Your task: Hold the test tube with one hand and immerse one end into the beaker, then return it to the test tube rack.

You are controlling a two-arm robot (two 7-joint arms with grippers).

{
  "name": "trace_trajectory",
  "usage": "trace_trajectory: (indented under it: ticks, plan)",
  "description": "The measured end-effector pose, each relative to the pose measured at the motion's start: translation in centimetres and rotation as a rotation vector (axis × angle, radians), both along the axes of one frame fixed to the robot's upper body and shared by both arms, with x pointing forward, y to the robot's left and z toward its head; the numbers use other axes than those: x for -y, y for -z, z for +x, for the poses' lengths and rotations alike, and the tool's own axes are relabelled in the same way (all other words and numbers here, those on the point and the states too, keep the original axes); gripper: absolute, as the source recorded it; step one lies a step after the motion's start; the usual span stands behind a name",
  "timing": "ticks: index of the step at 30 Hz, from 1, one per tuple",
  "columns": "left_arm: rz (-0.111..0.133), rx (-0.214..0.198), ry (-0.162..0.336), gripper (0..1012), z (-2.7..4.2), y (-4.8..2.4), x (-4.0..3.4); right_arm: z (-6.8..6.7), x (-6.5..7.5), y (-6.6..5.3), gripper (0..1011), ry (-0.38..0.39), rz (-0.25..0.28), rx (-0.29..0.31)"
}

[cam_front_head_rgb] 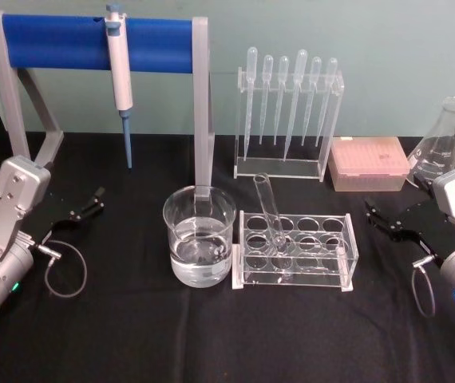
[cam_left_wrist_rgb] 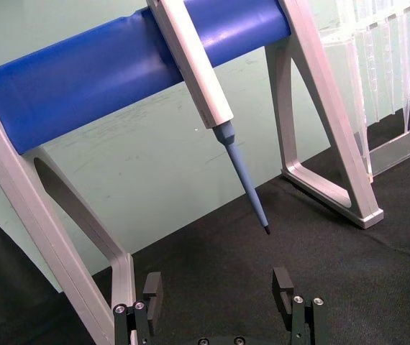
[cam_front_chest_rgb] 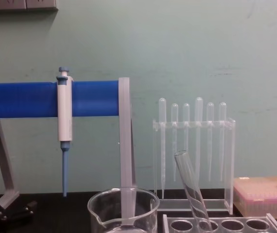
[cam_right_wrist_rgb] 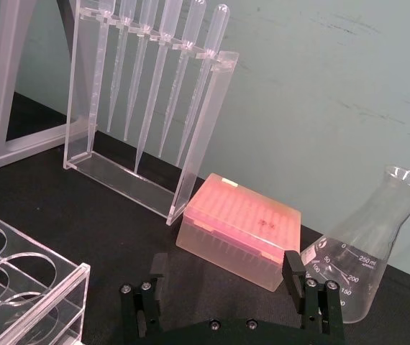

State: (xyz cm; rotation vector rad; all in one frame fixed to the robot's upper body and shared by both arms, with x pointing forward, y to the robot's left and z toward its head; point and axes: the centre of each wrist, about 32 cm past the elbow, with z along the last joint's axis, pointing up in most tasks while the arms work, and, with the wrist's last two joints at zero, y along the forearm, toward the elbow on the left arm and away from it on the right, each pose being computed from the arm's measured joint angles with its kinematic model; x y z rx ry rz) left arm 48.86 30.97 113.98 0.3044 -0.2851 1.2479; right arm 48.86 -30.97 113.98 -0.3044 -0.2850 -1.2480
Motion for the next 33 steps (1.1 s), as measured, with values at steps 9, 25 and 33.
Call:
trace_trajectory:
  ticks: [9,25,33]
  plan:
    - [0.000,0.000,0.000,1000,0.00,0.00,0.00,0.00,0.00,0.00,1003,0.000,0.000,0.000]
    - [0.000,0.000,0.000,1000,0.00,0.00,0.00,0.00,0.00,0.00,1002,0.000,0.000,0.000]
    - [0.000,0.000,0.000,1000,0.00,0.00,0.00,0.00,0.00,0.00,1003,0.000,0.000,0.000]
